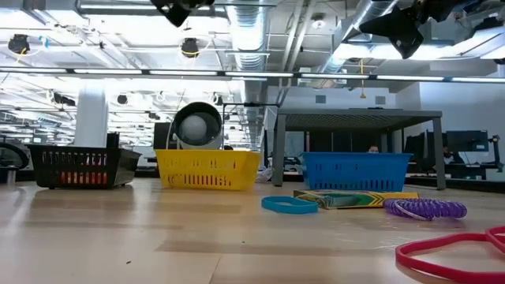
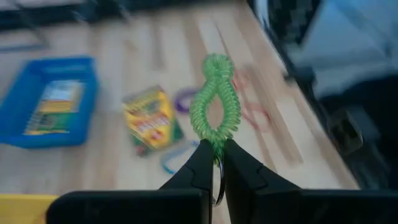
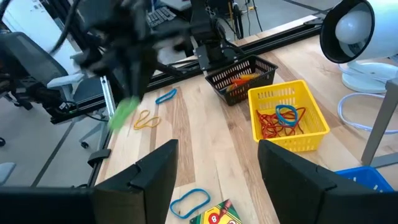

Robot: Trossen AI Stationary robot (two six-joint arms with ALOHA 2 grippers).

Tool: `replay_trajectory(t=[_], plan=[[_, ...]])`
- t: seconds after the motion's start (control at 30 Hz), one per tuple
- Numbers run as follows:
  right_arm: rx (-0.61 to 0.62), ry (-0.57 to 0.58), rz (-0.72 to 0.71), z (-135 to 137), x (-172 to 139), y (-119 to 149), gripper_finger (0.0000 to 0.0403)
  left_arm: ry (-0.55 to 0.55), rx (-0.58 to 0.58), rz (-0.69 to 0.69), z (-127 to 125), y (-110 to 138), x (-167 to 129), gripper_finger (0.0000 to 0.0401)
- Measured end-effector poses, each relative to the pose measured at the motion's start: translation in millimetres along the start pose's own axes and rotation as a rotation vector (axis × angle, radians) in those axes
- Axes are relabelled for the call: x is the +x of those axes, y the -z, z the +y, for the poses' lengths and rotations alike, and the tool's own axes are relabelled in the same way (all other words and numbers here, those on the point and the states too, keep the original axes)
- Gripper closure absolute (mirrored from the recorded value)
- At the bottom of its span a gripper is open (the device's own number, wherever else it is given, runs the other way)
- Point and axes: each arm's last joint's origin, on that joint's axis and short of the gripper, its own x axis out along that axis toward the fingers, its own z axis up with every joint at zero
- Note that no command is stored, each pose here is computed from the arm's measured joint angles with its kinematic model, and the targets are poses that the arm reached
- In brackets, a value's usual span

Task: Pick & Place Office Desk Supplies
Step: Put the green spring keychain into the black bin

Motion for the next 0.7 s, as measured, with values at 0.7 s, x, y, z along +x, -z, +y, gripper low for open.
replay_trajectory(t=[0.7], plan=[[-0.027, 0.003, 0.0, -1, 0, 0, 0.0186, -0.213, -0.65, -0.199, 85, 84, -140, 0.0395]])
